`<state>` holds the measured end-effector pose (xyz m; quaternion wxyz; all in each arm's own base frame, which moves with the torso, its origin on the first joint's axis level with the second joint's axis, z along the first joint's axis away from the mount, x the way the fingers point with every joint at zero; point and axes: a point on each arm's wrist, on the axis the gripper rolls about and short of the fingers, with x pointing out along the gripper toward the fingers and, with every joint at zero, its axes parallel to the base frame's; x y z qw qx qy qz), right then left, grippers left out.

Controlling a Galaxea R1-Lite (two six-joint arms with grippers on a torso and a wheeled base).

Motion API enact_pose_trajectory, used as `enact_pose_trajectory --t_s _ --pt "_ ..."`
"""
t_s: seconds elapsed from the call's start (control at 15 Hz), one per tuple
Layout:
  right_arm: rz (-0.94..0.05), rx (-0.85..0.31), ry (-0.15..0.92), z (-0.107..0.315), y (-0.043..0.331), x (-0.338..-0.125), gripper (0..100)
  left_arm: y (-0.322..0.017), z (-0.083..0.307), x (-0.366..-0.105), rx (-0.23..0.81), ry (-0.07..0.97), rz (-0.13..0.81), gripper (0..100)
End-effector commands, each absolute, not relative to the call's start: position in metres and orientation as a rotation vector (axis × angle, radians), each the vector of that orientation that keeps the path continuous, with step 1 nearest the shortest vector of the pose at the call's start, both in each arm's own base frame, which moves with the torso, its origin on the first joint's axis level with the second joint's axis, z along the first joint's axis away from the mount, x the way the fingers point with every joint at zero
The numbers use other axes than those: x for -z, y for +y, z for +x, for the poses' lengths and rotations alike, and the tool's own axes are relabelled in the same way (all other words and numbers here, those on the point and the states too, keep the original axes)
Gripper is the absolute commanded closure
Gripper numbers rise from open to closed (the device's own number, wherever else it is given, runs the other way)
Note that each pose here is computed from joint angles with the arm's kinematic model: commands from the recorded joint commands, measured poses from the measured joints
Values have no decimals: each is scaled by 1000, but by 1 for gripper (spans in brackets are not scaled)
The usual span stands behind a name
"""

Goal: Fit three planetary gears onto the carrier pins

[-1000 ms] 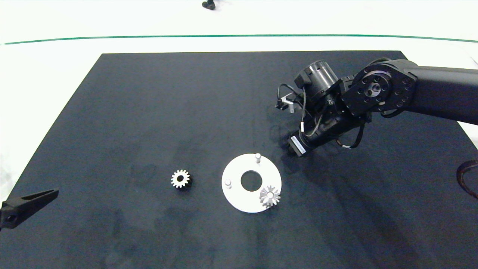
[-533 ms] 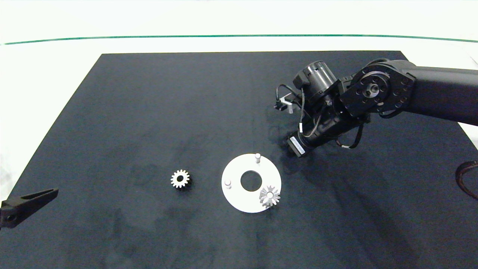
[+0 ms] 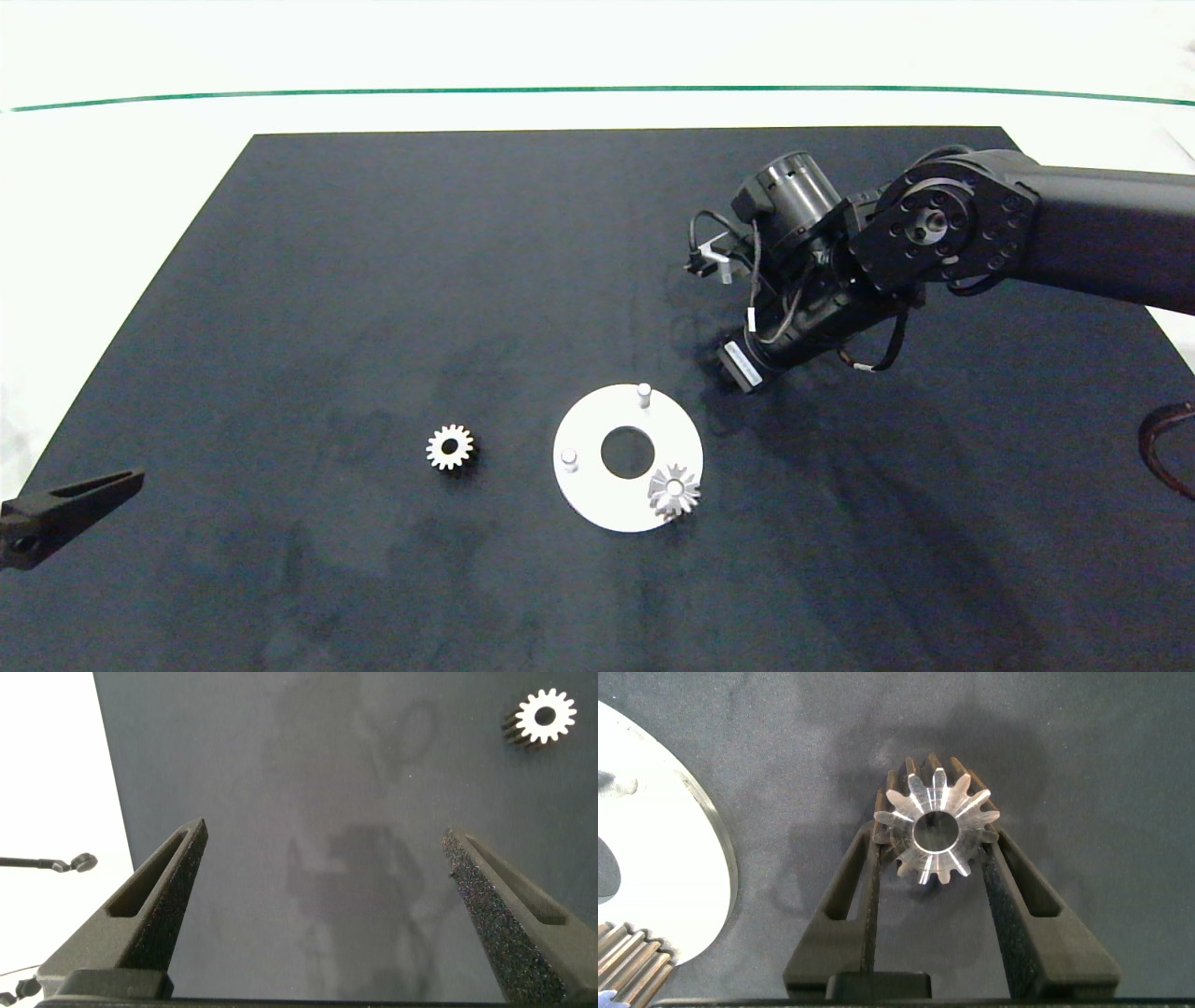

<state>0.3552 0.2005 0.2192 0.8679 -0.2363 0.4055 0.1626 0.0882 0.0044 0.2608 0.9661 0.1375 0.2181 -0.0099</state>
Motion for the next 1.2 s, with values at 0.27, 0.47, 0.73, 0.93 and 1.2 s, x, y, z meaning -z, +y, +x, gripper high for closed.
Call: enact_pose_trajectory --t_s 0.27,0.47,0.73,0.93,1.2 --pt "-496 -338 859 358 200 -215 0 4 88 -260 22 443 279 0" --pt "-498 -339 865 359 201 -213 0 4 88 -260 22 443 279 0" --pt "-498 -342 870 359 201 -211 0 4 88 -260 24 443 282 0" --pt "-505 -339 910 367 206 -194 0 4 88 -260 24 445 282 0" --pt "-502 -330 920 367 201 -194 0 4 89 -260 25 448 282 0"
